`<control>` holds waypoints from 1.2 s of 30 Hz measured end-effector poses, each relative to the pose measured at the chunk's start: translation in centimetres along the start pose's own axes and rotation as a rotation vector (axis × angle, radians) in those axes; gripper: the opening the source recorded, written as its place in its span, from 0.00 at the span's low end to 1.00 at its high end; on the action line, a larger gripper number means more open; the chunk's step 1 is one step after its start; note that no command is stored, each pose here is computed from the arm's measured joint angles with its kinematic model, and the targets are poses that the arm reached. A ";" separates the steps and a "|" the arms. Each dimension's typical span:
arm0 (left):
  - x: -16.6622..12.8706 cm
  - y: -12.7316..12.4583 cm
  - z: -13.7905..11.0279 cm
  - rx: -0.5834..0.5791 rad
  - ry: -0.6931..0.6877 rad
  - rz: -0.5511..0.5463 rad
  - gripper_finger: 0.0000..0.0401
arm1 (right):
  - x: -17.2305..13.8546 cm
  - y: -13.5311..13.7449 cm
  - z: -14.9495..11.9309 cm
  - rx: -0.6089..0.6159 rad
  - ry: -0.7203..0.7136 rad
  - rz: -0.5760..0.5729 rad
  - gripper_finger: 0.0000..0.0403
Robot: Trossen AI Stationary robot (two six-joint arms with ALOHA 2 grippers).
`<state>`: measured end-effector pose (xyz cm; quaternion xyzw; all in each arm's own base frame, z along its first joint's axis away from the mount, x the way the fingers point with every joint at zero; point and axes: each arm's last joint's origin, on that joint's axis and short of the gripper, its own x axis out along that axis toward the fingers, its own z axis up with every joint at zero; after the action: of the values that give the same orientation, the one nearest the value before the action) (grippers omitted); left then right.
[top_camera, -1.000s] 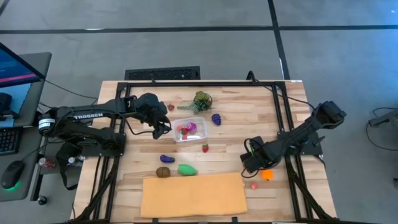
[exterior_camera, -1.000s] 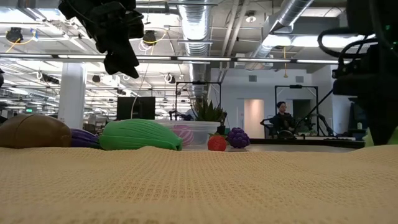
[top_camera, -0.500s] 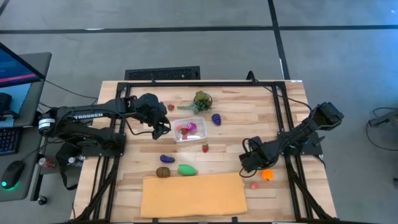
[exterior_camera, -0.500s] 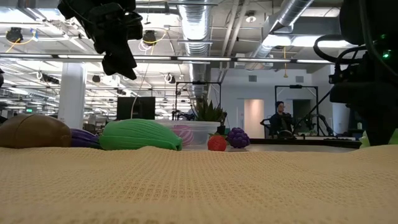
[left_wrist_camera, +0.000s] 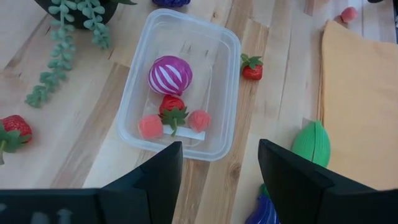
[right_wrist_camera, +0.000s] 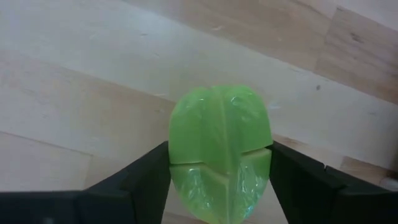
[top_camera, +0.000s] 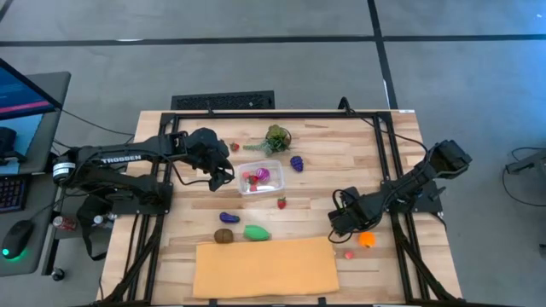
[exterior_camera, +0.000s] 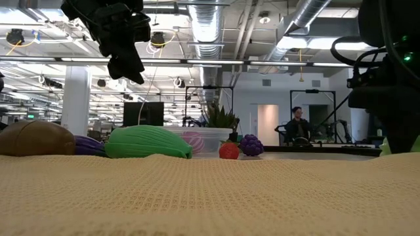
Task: Pick and placing Produce into tupperware
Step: Put the green starfruit into the transparent bin
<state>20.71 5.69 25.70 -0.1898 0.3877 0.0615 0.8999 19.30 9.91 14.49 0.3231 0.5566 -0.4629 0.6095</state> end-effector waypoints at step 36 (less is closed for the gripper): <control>0.0 0.1 0.0 -0.001 -0.003 0.017 0.50 | -0.8 0.4 0.3 0.021 -0.049 0.117 0.62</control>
<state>20.70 5.74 25.69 -0.1867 0.3881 0.0696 0.8998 19.83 10.00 15.27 0.3502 0.5167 -0.4400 0.6456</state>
